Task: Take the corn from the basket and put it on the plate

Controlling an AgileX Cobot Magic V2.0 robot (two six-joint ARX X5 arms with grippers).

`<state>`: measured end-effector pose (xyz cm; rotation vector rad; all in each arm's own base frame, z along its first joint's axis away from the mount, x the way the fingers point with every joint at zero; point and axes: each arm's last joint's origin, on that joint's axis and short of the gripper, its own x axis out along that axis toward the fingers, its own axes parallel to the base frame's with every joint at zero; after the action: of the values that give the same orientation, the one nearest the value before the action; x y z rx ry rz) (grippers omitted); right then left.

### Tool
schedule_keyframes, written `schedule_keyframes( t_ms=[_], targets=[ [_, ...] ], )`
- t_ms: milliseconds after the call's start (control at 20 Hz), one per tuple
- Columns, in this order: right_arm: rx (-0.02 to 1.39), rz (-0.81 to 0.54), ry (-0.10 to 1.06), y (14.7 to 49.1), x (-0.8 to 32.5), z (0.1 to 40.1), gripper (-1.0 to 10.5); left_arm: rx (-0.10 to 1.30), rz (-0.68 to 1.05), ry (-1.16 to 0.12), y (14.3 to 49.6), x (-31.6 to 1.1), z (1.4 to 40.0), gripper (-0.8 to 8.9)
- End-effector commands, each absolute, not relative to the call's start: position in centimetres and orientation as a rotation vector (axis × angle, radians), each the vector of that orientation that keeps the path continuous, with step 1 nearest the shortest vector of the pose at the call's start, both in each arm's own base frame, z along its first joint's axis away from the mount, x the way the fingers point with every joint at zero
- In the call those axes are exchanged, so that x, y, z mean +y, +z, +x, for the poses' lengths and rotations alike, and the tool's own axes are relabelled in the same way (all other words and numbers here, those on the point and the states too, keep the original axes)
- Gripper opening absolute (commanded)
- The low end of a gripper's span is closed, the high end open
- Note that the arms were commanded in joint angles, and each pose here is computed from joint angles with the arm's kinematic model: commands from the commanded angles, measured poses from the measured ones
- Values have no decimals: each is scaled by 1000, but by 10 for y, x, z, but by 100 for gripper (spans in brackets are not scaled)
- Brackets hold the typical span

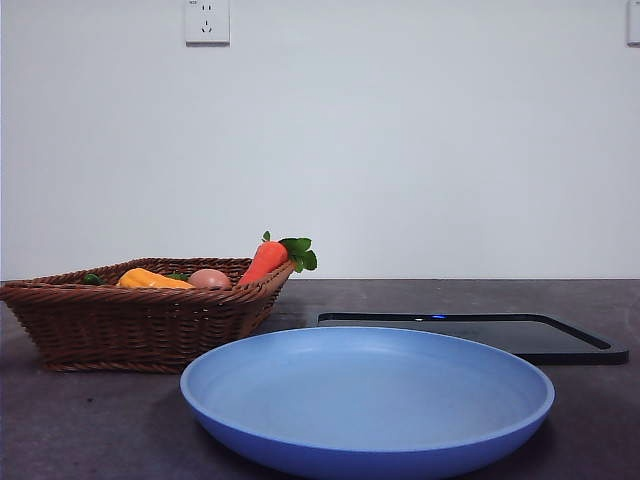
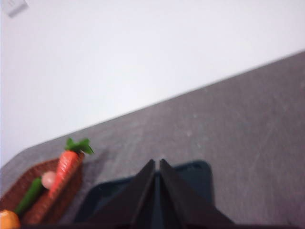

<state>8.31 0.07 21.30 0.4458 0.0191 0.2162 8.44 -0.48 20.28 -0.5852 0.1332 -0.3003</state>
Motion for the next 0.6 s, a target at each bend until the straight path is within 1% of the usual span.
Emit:
schedule_keyframes(
  t_ms=[50,300,600],
  targets=[
    [42,423,213,231,1,80,2,152,-597,-316,220,-5,81,5],
    [176,353,240,259,3,78,2,245,-553,-364,243,-7,80,5],
    [411,294,337,284,5,84,2,396,-467,-432,266,-9,86,5]
  ],
)
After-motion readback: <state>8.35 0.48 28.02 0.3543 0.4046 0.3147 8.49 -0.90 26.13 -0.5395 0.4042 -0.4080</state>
